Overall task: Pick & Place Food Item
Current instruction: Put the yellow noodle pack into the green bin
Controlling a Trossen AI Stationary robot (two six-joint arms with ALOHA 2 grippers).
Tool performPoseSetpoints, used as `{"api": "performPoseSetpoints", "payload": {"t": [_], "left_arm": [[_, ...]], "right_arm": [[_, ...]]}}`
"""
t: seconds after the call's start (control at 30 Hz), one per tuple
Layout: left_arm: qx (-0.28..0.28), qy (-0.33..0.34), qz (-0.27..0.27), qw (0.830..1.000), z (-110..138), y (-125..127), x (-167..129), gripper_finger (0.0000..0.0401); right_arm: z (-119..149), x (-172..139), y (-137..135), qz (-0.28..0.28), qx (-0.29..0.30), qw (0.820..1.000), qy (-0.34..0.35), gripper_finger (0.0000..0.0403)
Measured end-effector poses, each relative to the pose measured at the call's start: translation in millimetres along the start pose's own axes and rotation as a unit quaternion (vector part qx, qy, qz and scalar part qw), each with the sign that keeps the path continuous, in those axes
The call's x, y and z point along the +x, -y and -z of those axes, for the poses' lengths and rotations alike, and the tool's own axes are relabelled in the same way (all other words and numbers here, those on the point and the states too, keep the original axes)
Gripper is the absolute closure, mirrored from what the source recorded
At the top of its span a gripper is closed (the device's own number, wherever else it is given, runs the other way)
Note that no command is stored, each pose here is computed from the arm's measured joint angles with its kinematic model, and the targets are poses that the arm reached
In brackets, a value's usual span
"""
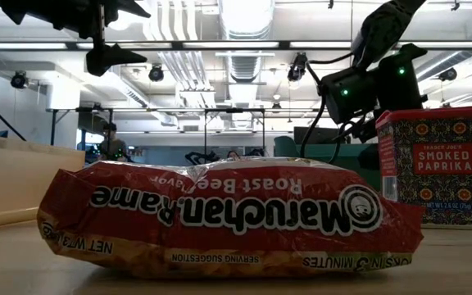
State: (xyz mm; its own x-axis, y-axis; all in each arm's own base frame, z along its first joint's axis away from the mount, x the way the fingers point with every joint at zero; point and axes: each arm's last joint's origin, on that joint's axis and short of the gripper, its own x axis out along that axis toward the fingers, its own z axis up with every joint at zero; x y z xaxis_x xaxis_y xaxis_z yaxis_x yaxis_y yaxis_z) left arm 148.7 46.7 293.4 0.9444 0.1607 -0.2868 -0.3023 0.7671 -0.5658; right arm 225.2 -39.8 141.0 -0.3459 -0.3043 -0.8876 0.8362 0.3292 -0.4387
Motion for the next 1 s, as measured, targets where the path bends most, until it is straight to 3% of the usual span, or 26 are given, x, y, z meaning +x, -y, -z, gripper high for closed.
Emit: {"api": "performPoseSetpoints", "payload": {"t": [0.6, 1.0], "left_arm": [[0.0, 0.0, 0.0, 1.0, 0.1, 0.0, 0.0, 0.001], [-0.001, -0.004, -0.003, 1.0, 0.9, -0.5, -0.1, 0.001]], "right_arm": [[-5.2, -8.9, -3.6, -0.018, -0.009, 1.0, 0.006, 0.0388], [-7.4, -20.2, -4.5, -0.052, -0.012, 0.999, -0.004, 0.0395]]}}
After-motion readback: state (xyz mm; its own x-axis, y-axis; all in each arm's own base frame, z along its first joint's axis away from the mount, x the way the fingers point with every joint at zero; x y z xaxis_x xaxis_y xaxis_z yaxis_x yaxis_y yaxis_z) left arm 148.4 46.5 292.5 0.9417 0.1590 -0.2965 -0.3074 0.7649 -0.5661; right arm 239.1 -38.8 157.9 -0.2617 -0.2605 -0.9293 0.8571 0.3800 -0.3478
